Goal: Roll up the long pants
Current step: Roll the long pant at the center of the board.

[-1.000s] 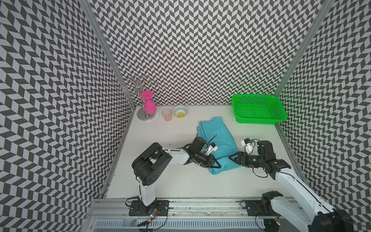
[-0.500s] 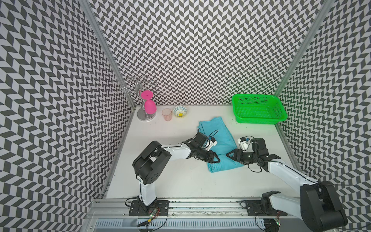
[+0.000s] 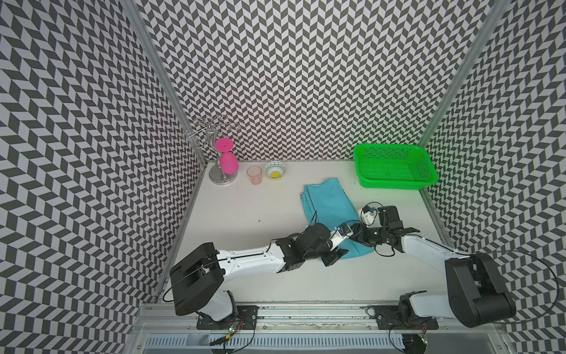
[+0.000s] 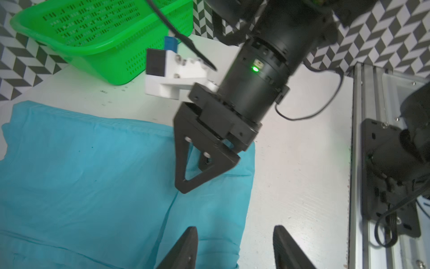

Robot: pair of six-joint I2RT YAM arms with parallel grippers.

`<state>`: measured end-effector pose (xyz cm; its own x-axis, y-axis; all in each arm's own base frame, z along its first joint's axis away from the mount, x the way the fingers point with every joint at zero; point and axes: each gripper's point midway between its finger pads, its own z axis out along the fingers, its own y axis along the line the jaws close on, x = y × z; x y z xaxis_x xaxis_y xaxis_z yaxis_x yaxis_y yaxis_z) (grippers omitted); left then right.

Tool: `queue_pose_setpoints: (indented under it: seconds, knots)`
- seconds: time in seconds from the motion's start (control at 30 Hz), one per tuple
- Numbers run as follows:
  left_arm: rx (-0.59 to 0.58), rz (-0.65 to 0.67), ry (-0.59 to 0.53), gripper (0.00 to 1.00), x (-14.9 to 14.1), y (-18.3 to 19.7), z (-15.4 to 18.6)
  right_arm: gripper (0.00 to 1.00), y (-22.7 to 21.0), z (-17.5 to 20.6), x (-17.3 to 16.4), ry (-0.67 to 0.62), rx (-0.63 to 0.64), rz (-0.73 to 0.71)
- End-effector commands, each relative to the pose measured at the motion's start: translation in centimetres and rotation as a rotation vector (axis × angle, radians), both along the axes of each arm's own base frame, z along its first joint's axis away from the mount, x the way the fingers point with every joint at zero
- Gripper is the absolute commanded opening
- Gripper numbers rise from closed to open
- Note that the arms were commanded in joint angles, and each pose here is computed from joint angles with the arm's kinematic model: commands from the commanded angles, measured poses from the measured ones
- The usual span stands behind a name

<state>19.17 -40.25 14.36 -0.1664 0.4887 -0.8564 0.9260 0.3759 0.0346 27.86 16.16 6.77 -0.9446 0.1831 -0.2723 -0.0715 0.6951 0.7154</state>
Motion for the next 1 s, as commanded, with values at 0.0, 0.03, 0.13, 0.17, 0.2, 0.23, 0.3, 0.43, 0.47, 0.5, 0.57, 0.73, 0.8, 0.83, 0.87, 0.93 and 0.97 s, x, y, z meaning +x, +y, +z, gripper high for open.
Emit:
queue_pose_setpoints:
  seconds: [0.0,0.03,0.13,0.17,0.2,0.23,0.3,0.43,0.47,0.5,0.57,0.73,0.8,0.83,0.87,0.93,0.97]
  knots:
    - [0.008,-0.033,-0.113,0.56,0.5,-0.3,-0.7,0.63,-0.1,0.3,1.5,-0.059,-0.012,0.011]
    - [0.024,-0.036,-0.119,0.57,0.5,-0.3,-1.4,0.63,-0.2,0.2,1.5,-0.055,-0.012,0.011]
    - [0.085,-0.007,-0.142,0.57,1.4,0.2,-3.9,0.63,-0.4,-0.1,1.7,-0.05,-0.01,0.011]
    - [0.116,0.009,-0.151,0.59,1.9,0.6,-4.9,0.63,-0.5,-0.1,1.8,-0.049,-0.005,0.012]
    - [0.144,0.012,-0.156,0.6,2.3,0.9,-5.7,0.63,-0.6,-0.1,1.8,-0.045,-0.001,0.015]
    - [0.17,0.017,-0.161,0.61,2.6,1.3,-6.5,0.63,-0.6,-0.1,1.8,-0.046,0.002,0.019]
    - [0.225,0.018,-0.174,0.62,3.1,2.0,-8.0,0.63,-0.9,-0.2,1.9,-0.045,-0.004,0.021]
    - [0.307,0.033,-0.191,0.67,3.5,3.0,-10.1,0.63,-1.4,-0.3,2.3,-0.042,0.003,0.012]
    - [0.314,0.03,-0.193,0.71,3.5,3.2,-10.4,0.62,-1.4,-0.2,2.5,-0.042,0.004,0.011]
    - [0.324,0.028,-0.197,0.76,3.4,3.3,-10.8,0.62,-1.4,-0.2,2.6,-0.045,0.003,0.011]
    - [0.349,0.028,-0.209,0.82,3.5,3.6,-11.6,0.62,-1.4,0.0,2.9,-0.049,0.003,0.008]
    - [0.421,0.043,-0.252,0.83,4.2,4.4,-13.2,0.62,-1.3,0.5,3.7,-0.053,0.004,0.01]
    - [0.464,0.054,-0.287,0.82,4.4,4.7,-13.8,0.62,-1.3,0.6,4.0,-0.053,0.002,0.009]
    - [0.482,0.073,-0.312,0.82,4.7,4.9,-13.9,0.62,-1.3,0.6,4.1,-0.053,0.002,0.007]
    - [0.499,0.088,-0.335,0.81,4.9,5.2,-14.1,0.62,-1.3,0.6,4.2,-0.054,0.002,0.006]
    - [0.512,0.125,-0.365,0.76,5.4,5.6,-14.0,0.62,-1.3,0.6,4.3,-0.052,0.002,0.005]
    - [0.514,0.138,-0.368,0.72,5.6,5.6,-13.8,0.62,-1.4,0.6,4.4,-0.052,0.003,0.002]
